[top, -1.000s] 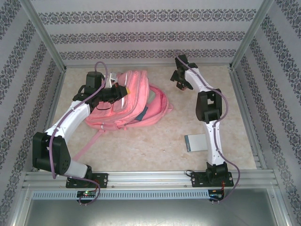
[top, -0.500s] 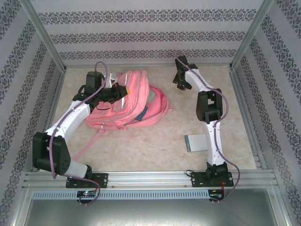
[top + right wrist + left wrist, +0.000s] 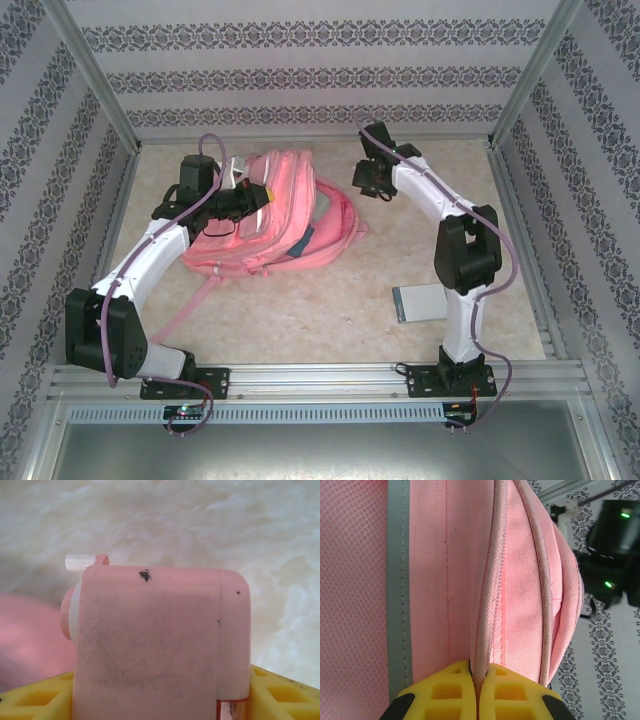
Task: Pack the student bag
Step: Pick up the personal item from the top-right of the table, then place the personal item in the student bag, then close the student bag at the center of the table, then move the book to the center of the table, then pick up the book at the center of the table, then open the student bag at the center of the table.
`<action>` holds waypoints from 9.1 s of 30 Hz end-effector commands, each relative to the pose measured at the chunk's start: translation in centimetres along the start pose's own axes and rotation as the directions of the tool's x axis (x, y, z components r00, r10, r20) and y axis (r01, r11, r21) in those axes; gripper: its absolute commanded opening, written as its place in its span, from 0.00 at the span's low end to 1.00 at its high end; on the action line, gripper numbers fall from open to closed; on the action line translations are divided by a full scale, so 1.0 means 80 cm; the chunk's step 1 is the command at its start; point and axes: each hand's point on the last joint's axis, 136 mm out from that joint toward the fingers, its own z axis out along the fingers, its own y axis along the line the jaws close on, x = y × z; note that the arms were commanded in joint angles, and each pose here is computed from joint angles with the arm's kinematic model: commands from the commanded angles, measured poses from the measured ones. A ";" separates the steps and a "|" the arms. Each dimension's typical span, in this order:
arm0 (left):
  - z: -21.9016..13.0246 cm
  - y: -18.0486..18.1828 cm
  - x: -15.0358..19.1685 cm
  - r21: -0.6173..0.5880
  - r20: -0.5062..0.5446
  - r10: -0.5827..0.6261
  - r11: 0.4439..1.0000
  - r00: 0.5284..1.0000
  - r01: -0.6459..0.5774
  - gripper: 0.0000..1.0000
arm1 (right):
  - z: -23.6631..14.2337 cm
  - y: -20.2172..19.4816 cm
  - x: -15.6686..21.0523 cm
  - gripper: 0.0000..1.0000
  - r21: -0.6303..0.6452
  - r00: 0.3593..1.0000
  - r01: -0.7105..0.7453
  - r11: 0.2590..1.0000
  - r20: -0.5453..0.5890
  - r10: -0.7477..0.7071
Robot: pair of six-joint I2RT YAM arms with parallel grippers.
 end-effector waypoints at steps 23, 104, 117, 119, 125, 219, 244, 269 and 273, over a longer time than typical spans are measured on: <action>-0.013 -0.018 -0.007 0.026 0.049 0.026 0.999 0.998 -0.027 0.00 | -0.028 0.128 0.159 0.83 -0.178 0.990 -0.052 0.983 -0.139 0.027; 0.111 -0.031 0.253 -0.233 -0.082 -0.073 0.971 0.994 0.053 0.40 | -0.085 -0.133 0.281 0.73 -0.220 0.975 -0.172 0.960 -0.174 0.135; 0.173 0.008 0.306 -0.305 -0.047 -0.236 0.929 0.971 0.211 0.38 | -0.020 -0.123 0.244 0.60 -0.220 0.961 -0.151 0.964 -0.260 0.091; 0.177 0.016 0.310 -0.316 -0.042 -0.250 0.922 0.967 0.224 0.38 | -0.014 -0.121 0.252 0.59 -0.223 0.955 -0.144 0.964 -0.286 0.077; 0.189 0.031 0.317 -0.338 -0.037 -0.265 0.911 0.963 0.237 0.38 | -0.014 -0.112 0.287 0.49 -0.231 0.934 -0.142 0.963 -0.353 0.053; 0.124 -0.153 0.155 0.336 -0.232 -0.101 0.925 0.968 0.177 0.00 | -0.169 -0.009 0.137 0.50 -0.815 0.922 -0.386 0.432 -0.326 0.208; 0.069 0.009 0.100 -0.475 -0.261 0.164 0.836 0.951 -0.274 0.43 | -0.159 -0.063 0.134 0.00 -0.763 0.888 -0.431 0.481 -0.263 0.378; 0.112 0.065 0.097 -0.649 -0.483 0.295 0.512 0.824 -0.563 0.00 | -0.147 -0.076 0.151 0.00 -0.734 0.876 -0.455 0.504 -0.268 0.400; 0.091 0.034 0.075 -0.652 -0.418 0.339 0.534 0.843 -0.538 0.00 | -0.143 -0.078 0.150 0.00 -0.731 0.877 -0.450 0.512 -0.254 0.408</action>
